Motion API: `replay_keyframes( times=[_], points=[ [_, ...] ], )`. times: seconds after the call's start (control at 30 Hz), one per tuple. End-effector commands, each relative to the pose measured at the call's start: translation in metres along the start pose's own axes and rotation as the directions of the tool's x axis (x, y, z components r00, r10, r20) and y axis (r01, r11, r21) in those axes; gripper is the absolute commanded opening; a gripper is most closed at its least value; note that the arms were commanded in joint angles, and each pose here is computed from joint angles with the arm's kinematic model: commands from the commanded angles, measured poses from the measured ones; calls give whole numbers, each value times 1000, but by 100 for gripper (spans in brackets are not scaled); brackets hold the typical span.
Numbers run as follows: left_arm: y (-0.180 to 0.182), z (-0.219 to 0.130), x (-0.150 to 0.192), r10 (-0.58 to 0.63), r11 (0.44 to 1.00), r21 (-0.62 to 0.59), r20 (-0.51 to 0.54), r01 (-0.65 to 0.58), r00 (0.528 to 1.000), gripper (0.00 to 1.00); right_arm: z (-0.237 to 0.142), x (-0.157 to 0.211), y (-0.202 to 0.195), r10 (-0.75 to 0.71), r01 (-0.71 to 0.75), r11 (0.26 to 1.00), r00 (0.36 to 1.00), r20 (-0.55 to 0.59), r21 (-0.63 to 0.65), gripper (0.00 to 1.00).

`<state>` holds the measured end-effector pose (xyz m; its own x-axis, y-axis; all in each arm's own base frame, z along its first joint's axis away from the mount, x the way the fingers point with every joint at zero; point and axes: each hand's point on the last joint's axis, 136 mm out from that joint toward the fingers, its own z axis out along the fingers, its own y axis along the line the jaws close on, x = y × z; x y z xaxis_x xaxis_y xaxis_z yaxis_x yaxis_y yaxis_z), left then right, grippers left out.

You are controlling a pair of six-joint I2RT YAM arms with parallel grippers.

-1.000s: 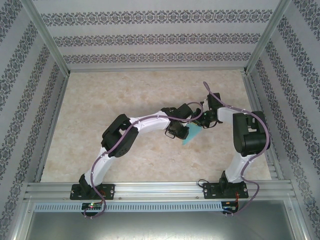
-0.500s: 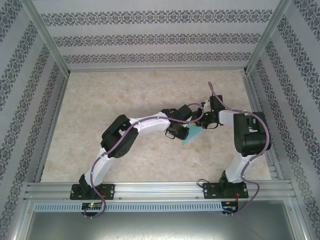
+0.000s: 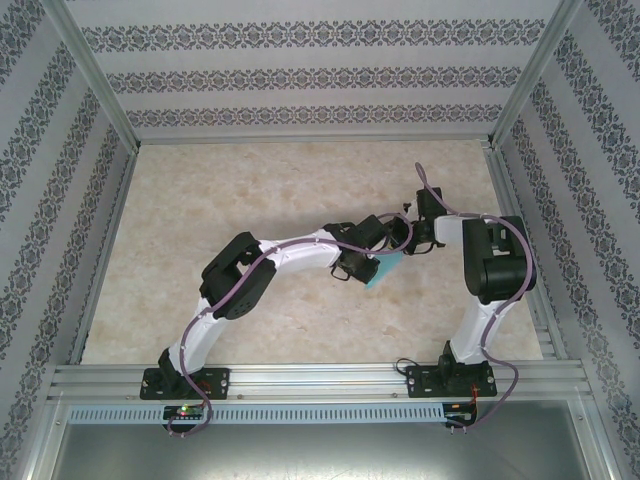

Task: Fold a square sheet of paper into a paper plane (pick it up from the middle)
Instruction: Fourth fold the wing at the center of the table.

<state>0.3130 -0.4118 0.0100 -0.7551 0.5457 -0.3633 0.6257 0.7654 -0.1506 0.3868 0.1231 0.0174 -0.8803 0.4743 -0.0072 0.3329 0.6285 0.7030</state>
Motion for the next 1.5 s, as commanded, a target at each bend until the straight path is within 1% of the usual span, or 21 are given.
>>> replay_keyframes(
  times=[0.0,0.1,0.43,0.57,0.9,1.03,1.2,1.33,1.4,1.47],
  points=[
    [65,58,117,5,973,-214,-352,-86,936,21,-1,-22,-13,0,-7,996,997,77,91,14],
    [68,56,121,13,969,-225,-364,-101,931,21,-2,-25,-12,7,-15,995,997,81,99,14],
    [70,56,133,20,968,-222,-389,-115,921,20,-10,-49,-10,76,-90,992,986,148,87,12],
    [71,56,137,23,968,-221,-396,-119,918,20,-7,-57,-10,94,-109,989,985,147,99,11],
    [69,56,144,21,973,-201,-402,-110,915,20,-10,-71,-9,86,-108,986,983,164,129,8],
    [67,57,144,21,976,-191,-402,-107,915,20,-21,-72,12,47,-60,996,984,170,70,8],
    [67,57,141,25,976,-190,-393,-108,919,21,-42,-49,35,22,-19,1000,986,165,-21,8],
    [66,56,140,28,977,-184,-393,-109,919,21,-58,-22,31,-5,6,1000,989,147,-5,7],
    [64,55,138,32,978,-177,-386,-109,922,21,-59,-6,27,6,-4,1000,994,113,-21,7],
    [64,53,136,34,978,-177,-380,-109,924,21,-50,15,29,7,-4,998,999,45,-59,7]
  ],
)
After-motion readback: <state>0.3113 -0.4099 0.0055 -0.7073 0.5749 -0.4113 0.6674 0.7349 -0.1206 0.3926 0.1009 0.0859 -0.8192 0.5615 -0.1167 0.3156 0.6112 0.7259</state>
